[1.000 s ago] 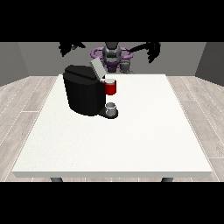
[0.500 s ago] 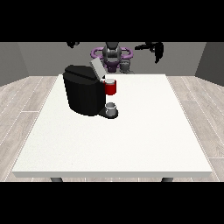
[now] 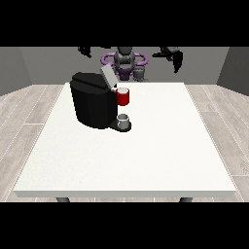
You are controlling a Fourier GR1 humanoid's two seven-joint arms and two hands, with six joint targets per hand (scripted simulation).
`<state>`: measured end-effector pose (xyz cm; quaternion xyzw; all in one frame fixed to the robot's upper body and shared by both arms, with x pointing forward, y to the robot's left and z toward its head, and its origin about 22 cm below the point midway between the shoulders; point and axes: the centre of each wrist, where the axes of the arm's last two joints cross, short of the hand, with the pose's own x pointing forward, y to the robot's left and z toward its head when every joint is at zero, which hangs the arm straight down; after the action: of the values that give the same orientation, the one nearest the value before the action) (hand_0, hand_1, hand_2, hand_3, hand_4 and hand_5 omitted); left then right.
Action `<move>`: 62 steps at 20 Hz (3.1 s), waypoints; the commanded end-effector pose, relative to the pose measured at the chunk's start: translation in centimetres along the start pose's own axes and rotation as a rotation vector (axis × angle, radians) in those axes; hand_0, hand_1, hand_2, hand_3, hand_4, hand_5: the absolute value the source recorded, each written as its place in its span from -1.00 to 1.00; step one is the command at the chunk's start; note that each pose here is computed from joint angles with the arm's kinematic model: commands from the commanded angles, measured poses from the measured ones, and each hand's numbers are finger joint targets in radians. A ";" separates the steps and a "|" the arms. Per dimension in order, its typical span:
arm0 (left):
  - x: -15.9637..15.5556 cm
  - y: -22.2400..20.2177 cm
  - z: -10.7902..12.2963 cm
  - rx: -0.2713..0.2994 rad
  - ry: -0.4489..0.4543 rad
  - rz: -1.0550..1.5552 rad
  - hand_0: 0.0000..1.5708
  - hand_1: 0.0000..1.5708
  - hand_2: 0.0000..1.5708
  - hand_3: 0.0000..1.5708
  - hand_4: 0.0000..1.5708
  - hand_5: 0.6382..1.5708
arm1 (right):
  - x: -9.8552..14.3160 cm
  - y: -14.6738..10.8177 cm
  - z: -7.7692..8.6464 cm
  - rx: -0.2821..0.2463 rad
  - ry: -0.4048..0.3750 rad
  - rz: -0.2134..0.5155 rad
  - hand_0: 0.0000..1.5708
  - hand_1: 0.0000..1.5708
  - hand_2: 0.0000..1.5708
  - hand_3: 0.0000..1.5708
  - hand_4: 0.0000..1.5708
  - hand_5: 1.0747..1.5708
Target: Insert the coffee pod into the coffee machine and close the lid
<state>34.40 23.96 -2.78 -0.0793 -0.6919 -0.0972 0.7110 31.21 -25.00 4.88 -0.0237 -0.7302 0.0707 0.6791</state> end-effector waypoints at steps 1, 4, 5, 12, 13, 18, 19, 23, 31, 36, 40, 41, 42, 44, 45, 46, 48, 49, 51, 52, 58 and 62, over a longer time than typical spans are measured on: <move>1.8 0.5 0.4 0.001 -0.055 0.012 -1.00 -1.00 -1.00 -1.00 -0.86 1.00 | 1.3 1.3 -2.0 -0.007 -0.031 -0.027 -1.00 -1.00 -1.00 -1.00 -1.00 1.00; 2.5 0.6 0.9 -0.019 -0.064 0.016 -1.00 -1.00 -1.00 -1.00 -1.00 1.00 | -0.6 -1.9 -1.9 -0.036 -0.010 -0.029 -1.00 -1.00 -1.00 -1.00 -1.00 1.00; 1.6 -1.2 1.5 0.000 -0.046 0.035 -1.00 -1.00 -1.00 -1.00 -1.00 1.00 | -0.2 -3.9 -1.8 -0.013 0.027 -0.048 -1.00 -1.00 -1.00 -1.00 -1.00 1.00; 3.3 -0.6 2.9 0.044 -0.078 0.019 -1.00 -1.00 -1.00 -1.00 -1.00 1.00 | -1.0 1.8 -3.7 0.025 -0.013 -0.026 -1.00 -1.00 -1.00 -1.00 -1.00 1.00; 3.9 1.3 3.2 0.048 -0.104 -0.011 -1.00 -1.00 -1.00 -1.00 -1.00 1.00 | 0.2 -2.0 -4.4 0.017 -0.029 -0.040 -1.00 -1.00 -1.00 -1.00 -1.00 1.00; 3.4 0.3 4.7 0.082 -0.087 -0.016 -1.00 -1.00 -1.00 -1.00 -1.00 1.00 | -0.5 2.1 -4.9 0.065 -0.013 -0.012 -1.00 -1.00 -1.00 -1.00 -1.00 1.00; 4.4 0.5 4.5 0.057 -0.078 -0.007 -1.00 -1.00 -1.00 -1.00 -1.00 1.00 | 0.3 0.0 -5.8 0.040 -0.007 -0.006 -1.00 -1.00 -1.00 -1.00 -1.00 1.00; 5.4 1.7 3.6 0.106 -0.171 -0.020 -1.00 -1.00 -1.00 -1.00 -1.00 1.00 | 2.2 0.1 -7.1 0.095 -0.103 0.032 -1.00 -1.00 -1.00 -1.00 -1.00 1.00; 6.3 1.6 4.4 0.108 -0.140 -0.012 -1.00 -1.00 -1.00 -1.00 -0.84 1.00 | 1.2 1.1 -7.8 0.094 -0.053 0.030 -1.00 -1.00 -1.00 -1.00 -1.00 1.00; 4.2 2.4 4.9 0.144 -0.169 -0.052 -1.00 -1.00 -1.00 -1.00 -1.00 1.00 | 3.4 5.3 -8.7 0.131 -0.099 0.041 -1.00 -1.00 -1.00 -1.00 -1.00 1.00; 3.9 3.4 5.2 0.163 -0.146 -0.035 -1.00 -1.00 -1.00 -1.00 -1.00 1.00 | 3.6 4.1 -8.8 0.149 -0.110 0.056 -1.00 -1.00 -1.00 -1.00 -1.00 1.00; 4.5 3.7 5.7 0.138 -0.122 -0.037 -1.00 -1.00 -1.00 -1.00 -1.00 1.00 | 2.1 4.8 -8.2 0.152 -0.101 0.052 -1.00 -1.00 -1.00 -1.00 -1.00 1.00; 4.9 2.5 4.6 0.130 -0.149 -0.043 -1.00 -1.00 -1.00 -1.00 -1.00 1.00 | 3.5 4.8 -9.2 0.160 -0.111 0.055 -1.00 -1.00 -1.00 -1.00 -0.90 1.00; 4.4 1.7 4.7 0.110 -0.127 -0.056 -1.00 -1.00 -1.00 -1.00 -1.00 1.00 | 5.6 4.7 -10.3 0.159 -0.108 0.077 -1.00 -1.00 -1.00 -1.00 -0.86 1.00; 4.0 2.0 4.9 0.154 -0.133 -0.014 -1.00 -1.00 -1.00 -1.00 -1.00 1.00 | 3.6 5.6 -9.3 0.174 -0.129 0.070 -1.00 -1.00 -1.00 -1.00 -0.80 1.00; 4.5 4.1 4.4 0.155 -0.169 -0.032 -1.00 -1.00 -1.00 -1.00 -1.00 1.00 | 5.1 7.8 -9.6 0.188 -0.151 0.096 -1.00 -1.00 -1.00 -1.00 -0.73 1.00; 3.3 2.4 4.9 0.167 -0.102 -0.025 -1.00 -1.00 -1.00 -1.00 -0.83 1.00 | 4.8 7.7 -9.4 0.215 -0.130 0.108 -1.00 -1.00 -1.00 -1.00 -1.00 1.00; 4.4 3.3 4.7 0.157 -0.126 -0.055 -1.00 -1.00 -1.00 -1.00 -0.82 1.00 | 7.1 7.6 -10.6 0.193 -0.144 0.121 -1.00 -1.00 -1.00 -1.00 -0.92 1.00; 3.5 2.1 5.0 0.153 -0.121 -0.031 -1.00 -1.00 -1.00 -1.00 -0.76 1.00 | 5.4 7.6 -10.0 0.188 -0.171 0.155 -1.00 -1.00 -1.00 -1.00 -0.78 1.00; 5.2 3.2 4.4 0.136 -0.131 -0.035 -1.00 -1.00 -1.00 -1.00 -0.79 1.00 | 5.8 8.1 -10.3 0.188 -0.164 0.174 -1.00 -1.00 -1.00 -1.00 -0.84 1.00; 4.6 4.5 4.2 0.169 -0.135 -0.035 -1.00 -1.00 -1.00 -1.00 -0.79 1.00 | 8.2 8.9 -10.9 0.254 -0.191 0.159 -1.00 -1.00 -1.00 -1.00 -0.85 1.00; 4.3 3.2 4.4 0.130 -0.169 -0.046 -1.00 -1.00 -1.00 -1.00 -1.00 1.00 | 7.6 11.0 -10.4 0.261 -0.233 0.134 -1.00 -1.00 -1.00 -1.00 -0.96 1.00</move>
<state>30.87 27.99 1.97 -0.0235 -0.7487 -0.0543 0.6603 40.78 -14.76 11.05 0.0056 -0.7781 0.2004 0.5953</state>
